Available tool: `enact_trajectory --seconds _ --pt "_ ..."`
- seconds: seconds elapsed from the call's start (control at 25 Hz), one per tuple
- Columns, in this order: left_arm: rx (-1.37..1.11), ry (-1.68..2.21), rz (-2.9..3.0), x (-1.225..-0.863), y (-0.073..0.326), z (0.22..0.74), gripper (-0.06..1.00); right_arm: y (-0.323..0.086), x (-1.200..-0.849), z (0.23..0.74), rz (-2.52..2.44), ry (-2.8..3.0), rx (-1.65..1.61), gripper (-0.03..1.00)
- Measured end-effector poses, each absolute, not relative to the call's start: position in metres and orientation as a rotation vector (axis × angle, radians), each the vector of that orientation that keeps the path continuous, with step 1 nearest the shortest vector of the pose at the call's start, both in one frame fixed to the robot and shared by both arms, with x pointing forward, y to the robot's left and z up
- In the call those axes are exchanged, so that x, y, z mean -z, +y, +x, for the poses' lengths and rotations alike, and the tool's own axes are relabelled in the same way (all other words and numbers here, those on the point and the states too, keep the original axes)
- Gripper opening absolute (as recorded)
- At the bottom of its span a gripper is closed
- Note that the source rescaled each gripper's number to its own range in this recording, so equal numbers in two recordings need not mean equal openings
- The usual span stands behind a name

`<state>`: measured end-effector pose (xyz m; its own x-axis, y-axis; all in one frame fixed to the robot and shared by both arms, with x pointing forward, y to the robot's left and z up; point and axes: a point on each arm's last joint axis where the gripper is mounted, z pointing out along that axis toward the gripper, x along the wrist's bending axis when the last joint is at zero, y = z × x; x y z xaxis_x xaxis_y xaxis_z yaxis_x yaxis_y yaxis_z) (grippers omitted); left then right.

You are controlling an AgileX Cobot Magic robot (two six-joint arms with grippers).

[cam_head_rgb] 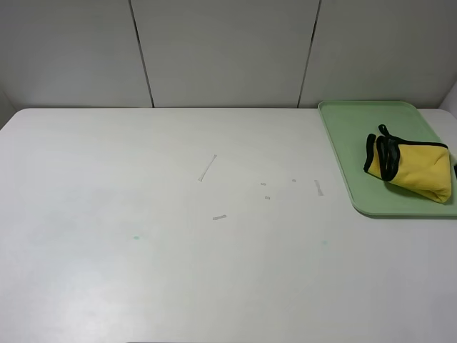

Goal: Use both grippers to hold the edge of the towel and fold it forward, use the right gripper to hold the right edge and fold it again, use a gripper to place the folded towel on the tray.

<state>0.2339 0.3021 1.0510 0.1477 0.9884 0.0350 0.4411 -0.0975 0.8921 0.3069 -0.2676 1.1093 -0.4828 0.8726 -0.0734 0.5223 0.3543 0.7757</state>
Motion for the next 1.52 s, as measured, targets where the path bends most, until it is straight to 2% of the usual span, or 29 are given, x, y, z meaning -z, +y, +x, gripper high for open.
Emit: enact_trajectory --seconds 0.4,0.56,0.96,1.52 --pt "-0.899 1.397 1.657 -1.051 0.302 0.234 1.00 -0.272 -1.060 0.244 1.148 2.025 -1.088 1.00" --pt "-0.899 1.397 1.657 -1.051 0.302 0.234 1.00 -0.274 -1.057 0.226 1.148 1.917 -1.169 1.00" --pt "-0.899 1.397 1.657 -1.051 0.302 0.234 1.00 -0.296 -1.053 0.235 1.547 1.582 -1.112 1.00" --pt "-0.899 1.397 1.657 -1.051 0.302 0.234 1.00 -0.297 -1.053 0.235 1.564 1.563 -1.108 1.00"
